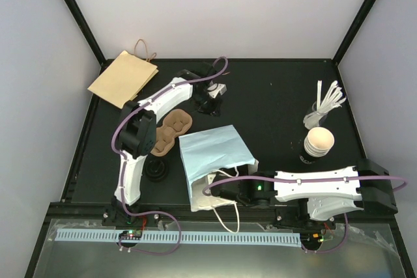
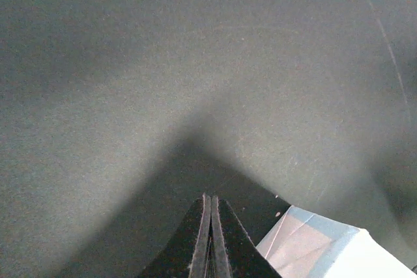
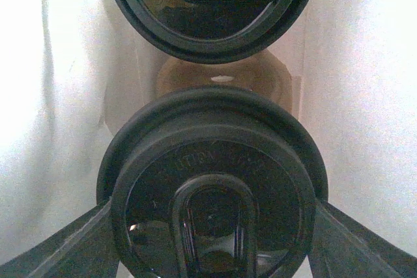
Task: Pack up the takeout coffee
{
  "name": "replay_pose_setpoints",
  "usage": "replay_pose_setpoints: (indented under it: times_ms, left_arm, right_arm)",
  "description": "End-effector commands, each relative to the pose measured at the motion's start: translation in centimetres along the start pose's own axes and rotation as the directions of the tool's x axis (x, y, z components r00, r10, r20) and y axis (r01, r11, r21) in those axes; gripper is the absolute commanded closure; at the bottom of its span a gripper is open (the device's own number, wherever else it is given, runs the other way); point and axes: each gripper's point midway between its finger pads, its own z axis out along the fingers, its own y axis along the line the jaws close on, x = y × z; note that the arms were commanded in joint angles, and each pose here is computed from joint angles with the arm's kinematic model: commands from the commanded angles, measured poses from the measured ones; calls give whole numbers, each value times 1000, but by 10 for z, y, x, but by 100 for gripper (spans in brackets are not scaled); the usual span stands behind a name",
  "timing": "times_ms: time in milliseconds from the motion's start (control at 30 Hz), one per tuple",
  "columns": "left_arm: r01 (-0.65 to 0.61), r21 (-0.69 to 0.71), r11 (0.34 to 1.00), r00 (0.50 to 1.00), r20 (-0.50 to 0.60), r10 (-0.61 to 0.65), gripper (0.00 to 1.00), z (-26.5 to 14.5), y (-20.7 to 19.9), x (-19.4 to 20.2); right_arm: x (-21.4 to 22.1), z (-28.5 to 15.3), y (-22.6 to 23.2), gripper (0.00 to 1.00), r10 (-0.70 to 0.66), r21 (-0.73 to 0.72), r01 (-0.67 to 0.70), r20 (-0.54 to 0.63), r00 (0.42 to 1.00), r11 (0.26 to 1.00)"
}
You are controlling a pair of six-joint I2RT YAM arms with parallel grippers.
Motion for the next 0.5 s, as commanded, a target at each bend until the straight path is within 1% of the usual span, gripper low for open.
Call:
replay_pose_setpoints:
  times_ms: [0, 133, 467]
  left_arm:
    - [-11, -24, 1000, 999, -40, 10, 98, 14, 3, 5]
    - [-4, -12, 1000, 997, -76, 3, 98, 30, 5, 10]
    - [1, -3, 1000, 988, -156, -2, 98, 45, 10, 31]
  right_arm:
    - [-4, 0, -8, 47, 23, 17, -23, 3, 1000, 1000]
    - [-4, 0, -8, 47, 16, 20, -16, 3, 1000, 1000]
    - [-7, 8, -5, 47, 13, 22, -13, -1, 1000, 1000]
